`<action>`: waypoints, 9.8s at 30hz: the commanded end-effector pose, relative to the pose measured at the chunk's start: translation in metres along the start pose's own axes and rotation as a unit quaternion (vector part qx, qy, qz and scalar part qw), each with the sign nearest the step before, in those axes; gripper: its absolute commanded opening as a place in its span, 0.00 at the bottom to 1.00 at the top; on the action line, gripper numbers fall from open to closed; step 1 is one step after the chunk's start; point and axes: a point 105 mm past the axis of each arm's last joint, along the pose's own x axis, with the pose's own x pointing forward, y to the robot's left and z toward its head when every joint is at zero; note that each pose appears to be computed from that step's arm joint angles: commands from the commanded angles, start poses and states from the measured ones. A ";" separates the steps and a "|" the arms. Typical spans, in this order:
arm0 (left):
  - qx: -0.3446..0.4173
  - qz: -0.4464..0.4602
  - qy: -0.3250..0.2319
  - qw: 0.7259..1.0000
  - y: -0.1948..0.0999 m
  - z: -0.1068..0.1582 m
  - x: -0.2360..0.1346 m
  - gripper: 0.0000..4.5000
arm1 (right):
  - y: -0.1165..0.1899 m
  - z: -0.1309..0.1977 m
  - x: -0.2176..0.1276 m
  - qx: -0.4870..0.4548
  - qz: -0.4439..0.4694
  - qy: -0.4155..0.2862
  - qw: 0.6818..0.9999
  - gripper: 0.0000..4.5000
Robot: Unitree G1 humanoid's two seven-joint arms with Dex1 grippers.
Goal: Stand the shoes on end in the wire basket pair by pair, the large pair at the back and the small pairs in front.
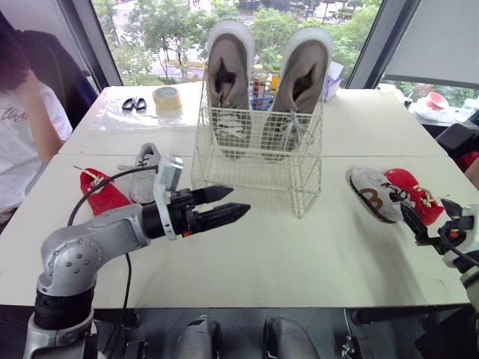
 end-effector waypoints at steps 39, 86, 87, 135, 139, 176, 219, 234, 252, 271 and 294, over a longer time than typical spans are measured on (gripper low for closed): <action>0.036 -0.003 -0.274 0.961 0.013 0.157 -0.063 1.00 | 0.017 0.263 0.010 0.036 0.092 -0.375 0.922 0.00; 0.039 -0.104 -0.337 0.935 0.001 0.228 -0.026 0.06 | 0.193 0.292 0.032 -0.291 0.336 -0.422 0.790 0.72; 0.027 -0.104 -0.381 0.918 0.001 0.231 -0.032 0.06 | 0.180 0.295 0.033 -0.214 0.322 -0.426 0.818 0.82; -0.056 -0.059 -0.371 0.925 0.014 0.132 0.021 0.70 | 0.232 0.297 0.022 0.443 0.466 -0.365 0.674 0.27; -0.040 -0.013 -0.350 0.936 0.012 0.122 0.011 0.99 | 0.213 0.308 0.024 0.439 0.456 -0.386 0.671 0.27; 0.059 0.222 -0.252 0.940 0.029 0.083 -0.040 1.00 | 0.174 0.196 0.106 -0.156 0.526 -0.209 0.809 0.79; -0.012 0.545 0.163 0.823 0.227 0.076 -0.129 1.00 | 0.246 0.158 -0.024 -0.127 0.676 -0.070 0.723 1.00; 0.008 0.544 0.116 0.831 0.229 0.093 -0.114 0.08 | 0.234 0.158 -0.021 -0.129 0.636 -0.064 0.759 1.00; 0.347 0.302 -0.483 0.745 -0.016 0.268 -0.022 0.08 | 0.210 0.226 -0.015 -0.036 0.647 -0.109 0.754 1.00; 0.548 0.256 -0.368 0.707 0.016 0.134 0.082 0.08 | 0.179 0.166 -0.032 -0.022 0.575 0.046 0.816 1.00; 0.514 0.298 -0.309 0.743 0.066 0.075 0.088 0.08 | 0.183 0.156 -0.029 0.011 0.550 0.033 0.834 1.00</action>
